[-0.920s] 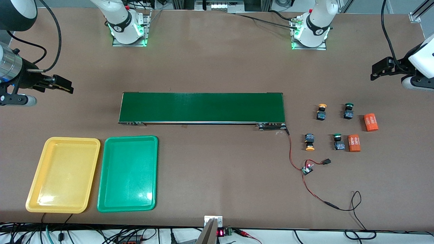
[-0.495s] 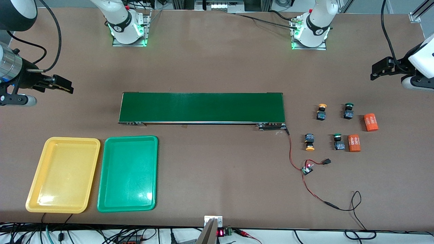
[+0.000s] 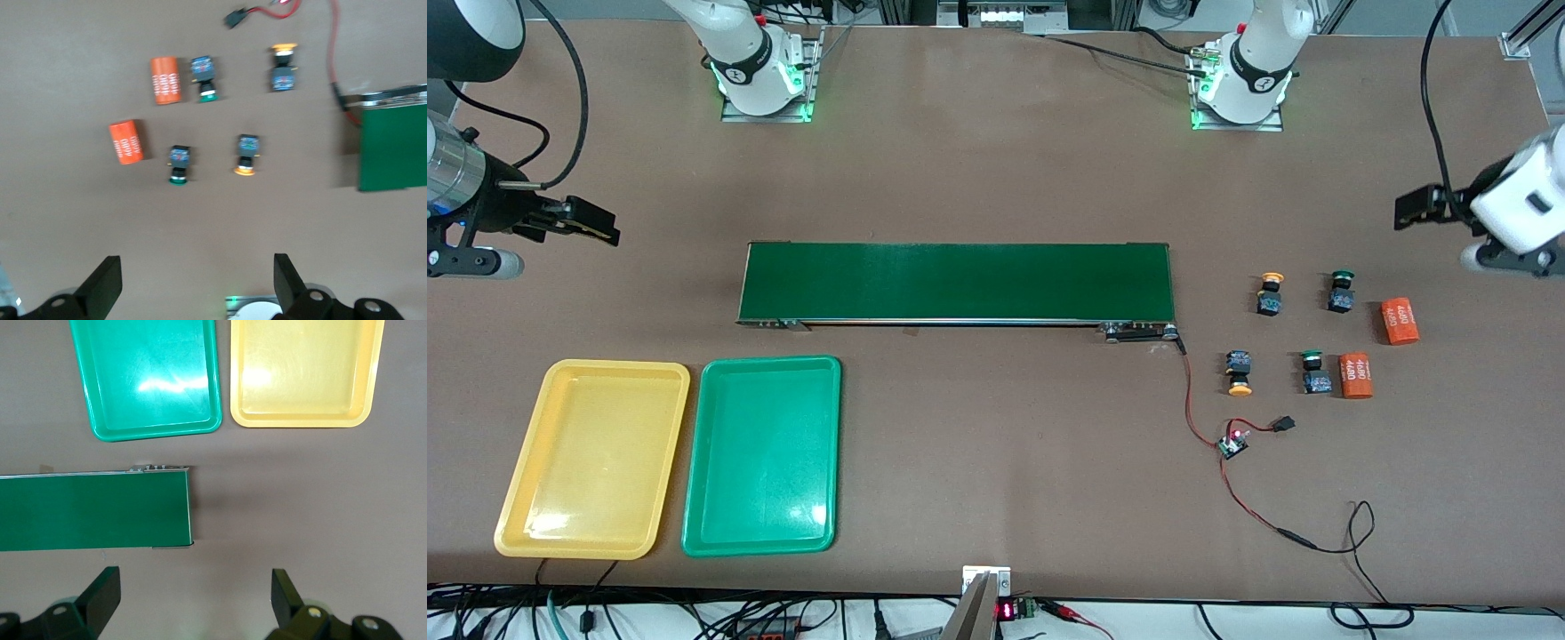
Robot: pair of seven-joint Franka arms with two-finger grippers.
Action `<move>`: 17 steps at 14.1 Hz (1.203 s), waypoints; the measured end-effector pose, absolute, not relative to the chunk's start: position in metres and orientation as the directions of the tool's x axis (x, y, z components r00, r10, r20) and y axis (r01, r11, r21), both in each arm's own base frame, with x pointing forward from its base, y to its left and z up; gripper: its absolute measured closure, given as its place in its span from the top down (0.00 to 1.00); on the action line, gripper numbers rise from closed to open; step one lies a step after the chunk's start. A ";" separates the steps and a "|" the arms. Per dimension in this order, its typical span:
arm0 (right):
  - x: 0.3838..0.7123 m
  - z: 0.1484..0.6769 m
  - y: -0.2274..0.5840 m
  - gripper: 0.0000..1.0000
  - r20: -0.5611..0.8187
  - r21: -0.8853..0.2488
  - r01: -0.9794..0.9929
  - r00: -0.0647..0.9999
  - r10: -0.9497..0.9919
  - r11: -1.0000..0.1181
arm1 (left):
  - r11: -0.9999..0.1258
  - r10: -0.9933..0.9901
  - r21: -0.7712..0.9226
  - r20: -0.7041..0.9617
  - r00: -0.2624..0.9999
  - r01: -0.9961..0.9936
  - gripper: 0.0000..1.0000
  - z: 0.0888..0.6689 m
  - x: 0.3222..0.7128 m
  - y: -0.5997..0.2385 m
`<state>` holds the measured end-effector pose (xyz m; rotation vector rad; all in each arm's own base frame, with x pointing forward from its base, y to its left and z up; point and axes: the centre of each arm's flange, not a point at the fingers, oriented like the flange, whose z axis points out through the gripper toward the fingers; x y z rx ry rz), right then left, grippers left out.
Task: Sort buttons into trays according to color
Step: 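Reach the left gripper to an orange cylinder and grasp it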
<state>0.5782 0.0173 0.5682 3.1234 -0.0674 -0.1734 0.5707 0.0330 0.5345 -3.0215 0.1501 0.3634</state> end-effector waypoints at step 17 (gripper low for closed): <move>0.595 0.516 0.020 1.00 -0.209 0.009 -0.007 0.978 -0.008 -1.000 | -0.982 -0.167 -0.093 -0.011 0.986 -0.167 1.00 0.245 0.638 0.107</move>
